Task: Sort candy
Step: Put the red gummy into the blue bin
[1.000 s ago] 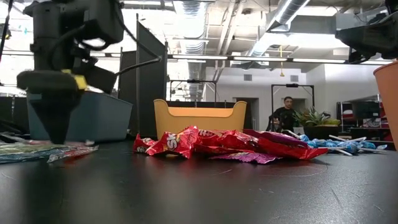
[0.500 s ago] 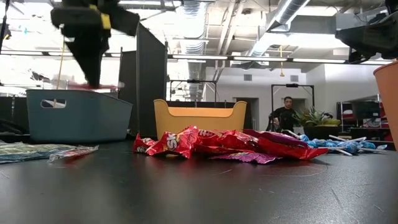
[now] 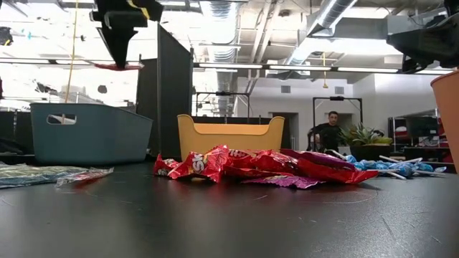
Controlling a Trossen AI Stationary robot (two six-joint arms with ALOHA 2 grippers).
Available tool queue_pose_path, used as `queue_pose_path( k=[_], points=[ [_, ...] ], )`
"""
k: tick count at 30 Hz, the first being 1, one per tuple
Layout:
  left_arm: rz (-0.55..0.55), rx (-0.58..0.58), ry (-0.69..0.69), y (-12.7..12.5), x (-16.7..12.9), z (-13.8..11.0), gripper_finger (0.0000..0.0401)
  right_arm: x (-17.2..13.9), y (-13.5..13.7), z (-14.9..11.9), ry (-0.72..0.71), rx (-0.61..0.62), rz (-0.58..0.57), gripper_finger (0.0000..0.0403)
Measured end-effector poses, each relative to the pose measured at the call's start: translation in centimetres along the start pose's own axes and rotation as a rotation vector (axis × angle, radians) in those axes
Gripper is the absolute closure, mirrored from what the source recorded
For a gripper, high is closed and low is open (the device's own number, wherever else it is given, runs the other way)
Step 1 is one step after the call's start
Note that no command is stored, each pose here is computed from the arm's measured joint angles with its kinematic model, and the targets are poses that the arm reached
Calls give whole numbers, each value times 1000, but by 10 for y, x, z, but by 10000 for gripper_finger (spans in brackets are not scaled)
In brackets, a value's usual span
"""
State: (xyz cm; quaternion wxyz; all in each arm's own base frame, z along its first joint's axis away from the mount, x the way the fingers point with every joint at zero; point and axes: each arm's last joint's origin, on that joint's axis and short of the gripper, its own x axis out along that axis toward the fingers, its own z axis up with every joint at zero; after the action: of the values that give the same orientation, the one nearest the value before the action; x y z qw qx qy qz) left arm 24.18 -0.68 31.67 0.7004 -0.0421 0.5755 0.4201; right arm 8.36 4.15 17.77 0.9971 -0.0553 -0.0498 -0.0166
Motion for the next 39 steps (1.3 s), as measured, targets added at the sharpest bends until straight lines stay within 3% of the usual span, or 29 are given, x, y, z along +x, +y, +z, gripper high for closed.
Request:
queue_pose_path(
  k=[6,10,18,24,28,34,39],
  points=[
    [-60,-32,-31,27,3,13,401,0,0,1,-10,8,-1,400],
    [-235,-5,-176,36,-11,20,401,0,0,1,-13,11,-2,400],
    [-642,149,-595,48,-63,20,401,0,0,2,-14,12,-2,400],
    [-746,204,-722,55,-83,11,401,0,0,2,-13,11,-2,400],
    [-678,135,-684,56,-80,7,401,0,0,2,-13,11,-2,400],
    [-252,-173,-326,77,-46,-17,401,0,0,2,-13,11,-2,400],
    [-88,-332,-205,81,-29,-32,401,0,0,2,-13,12,-2,400]
  ],
)
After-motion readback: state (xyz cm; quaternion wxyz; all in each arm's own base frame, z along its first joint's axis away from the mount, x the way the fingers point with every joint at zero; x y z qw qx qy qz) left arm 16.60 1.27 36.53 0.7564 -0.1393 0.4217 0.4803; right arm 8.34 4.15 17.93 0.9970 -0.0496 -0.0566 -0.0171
